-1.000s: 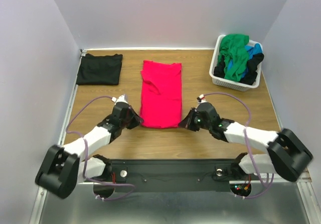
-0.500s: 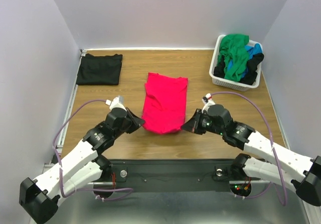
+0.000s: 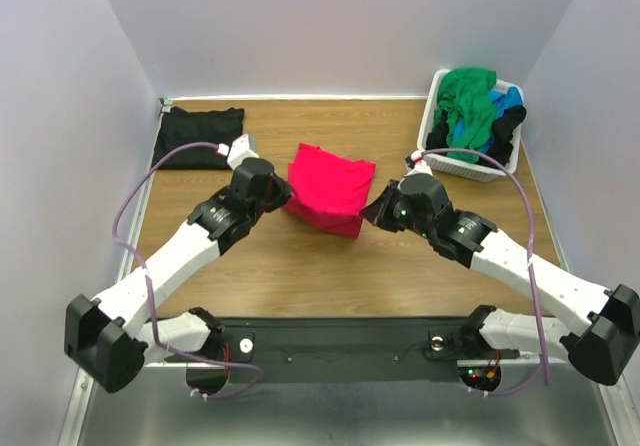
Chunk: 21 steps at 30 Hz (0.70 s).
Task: Fold and stack the t-shirts
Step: Fold the tshirt
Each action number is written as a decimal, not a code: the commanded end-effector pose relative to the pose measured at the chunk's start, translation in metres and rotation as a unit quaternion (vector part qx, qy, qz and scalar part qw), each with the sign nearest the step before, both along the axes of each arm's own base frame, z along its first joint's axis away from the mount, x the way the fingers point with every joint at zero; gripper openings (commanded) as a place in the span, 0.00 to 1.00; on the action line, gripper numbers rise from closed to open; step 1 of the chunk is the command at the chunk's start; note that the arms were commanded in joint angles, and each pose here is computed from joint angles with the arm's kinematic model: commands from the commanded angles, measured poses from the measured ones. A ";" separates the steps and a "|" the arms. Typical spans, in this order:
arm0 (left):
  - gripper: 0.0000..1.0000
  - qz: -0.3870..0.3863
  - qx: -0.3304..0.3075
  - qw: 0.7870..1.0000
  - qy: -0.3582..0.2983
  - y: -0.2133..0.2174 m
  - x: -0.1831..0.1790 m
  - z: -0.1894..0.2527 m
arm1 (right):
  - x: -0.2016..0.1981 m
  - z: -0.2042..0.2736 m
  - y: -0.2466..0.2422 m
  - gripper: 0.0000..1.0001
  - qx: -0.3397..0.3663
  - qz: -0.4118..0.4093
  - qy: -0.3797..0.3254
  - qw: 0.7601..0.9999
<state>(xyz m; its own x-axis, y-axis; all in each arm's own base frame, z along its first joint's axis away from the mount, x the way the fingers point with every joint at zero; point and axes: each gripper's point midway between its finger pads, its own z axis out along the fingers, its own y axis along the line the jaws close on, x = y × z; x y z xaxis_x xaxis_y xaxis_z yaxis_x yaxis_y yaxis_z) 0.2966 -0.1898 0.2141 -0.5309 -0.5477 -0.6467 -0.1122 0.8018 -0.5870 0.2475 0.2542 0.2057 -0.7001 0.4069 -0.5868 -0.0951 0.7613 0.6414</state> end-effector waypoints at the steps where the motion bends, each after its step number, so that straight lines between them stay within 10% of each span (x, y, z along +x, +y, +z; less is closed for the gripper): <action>1: 0.00 0.019 0.007 0.998 -0.053 0.006 0.036 0.034 | 0.033 0.030 -0.020 0.00 -0.006 -0.055 -0.043 0.998; 21: 0.00 0.008 0.044 0.999 -0.026 0.008 0.127 0.009 | 0.101 -0.014 -0.041 0.00 -0.034 -0.049 0.027 0.998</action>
<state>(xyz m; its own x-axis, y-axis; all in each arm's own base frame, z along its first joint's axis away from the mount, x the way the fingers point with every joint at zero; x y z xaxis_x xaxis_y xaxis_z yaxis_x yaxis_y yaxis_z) 0.4053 -0.1886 0.1899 -0.5659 -0.4806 -0.6699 -0.1295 0.8542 -0.5035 0.3438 0.2105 0.1711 -0.7030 0.4494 -0.5512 0.0734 0.8168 0.5723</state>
